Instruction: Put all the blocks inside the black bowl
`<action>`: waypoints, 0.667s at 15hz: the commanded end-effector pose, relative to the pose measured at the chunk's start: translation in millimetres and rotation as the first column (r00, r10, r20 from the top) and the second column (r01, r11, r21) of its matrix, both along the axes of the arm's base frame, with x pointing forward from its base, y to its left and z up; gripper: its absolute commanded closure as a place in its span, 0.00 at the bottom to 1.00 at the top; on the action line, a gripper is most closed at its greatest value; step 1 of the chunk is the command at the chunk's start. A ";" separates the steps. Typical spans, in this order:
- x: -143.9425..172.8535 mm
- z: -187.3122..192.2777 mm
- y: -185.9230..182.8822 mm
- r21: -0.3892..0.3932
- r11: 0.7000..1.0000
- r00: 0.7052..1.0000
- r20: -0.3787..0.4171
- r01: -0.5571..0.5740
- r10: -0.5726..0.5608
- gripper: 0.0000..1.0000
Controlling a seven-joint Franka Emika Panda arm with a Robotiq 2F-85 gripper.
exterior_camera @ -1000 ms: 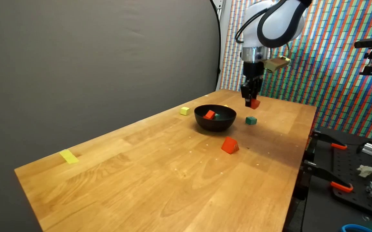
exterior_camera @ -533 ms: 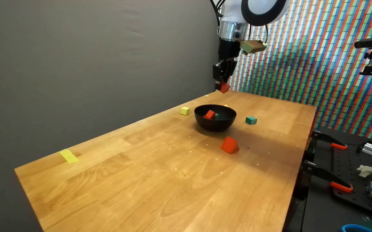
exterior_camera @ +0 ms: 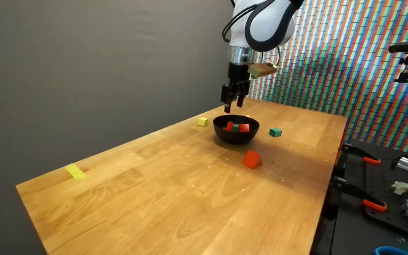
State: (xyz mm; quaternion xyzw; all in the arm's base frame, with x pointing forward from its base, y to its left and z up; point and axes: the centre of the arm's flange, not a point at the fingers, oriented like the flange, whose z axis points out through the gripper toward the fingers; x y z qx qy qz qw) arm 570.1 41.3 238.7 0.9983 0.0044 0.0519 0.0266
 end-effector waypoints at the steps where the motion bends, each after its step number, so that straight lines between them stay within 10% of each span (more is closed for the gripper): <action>1: -20.6 66.9 -9.0 0.019 0.998 0.991 0.123 -0.063 0.060 0.00; 6: -54.6 130.7 -29.9 -0.036 0.928 0.927 0.046 -0.371 0.372 0.01; 10: -38.0 105.6 -17.6 -0.041 0.957 0.956 0.044 -0.287 0.289 0.00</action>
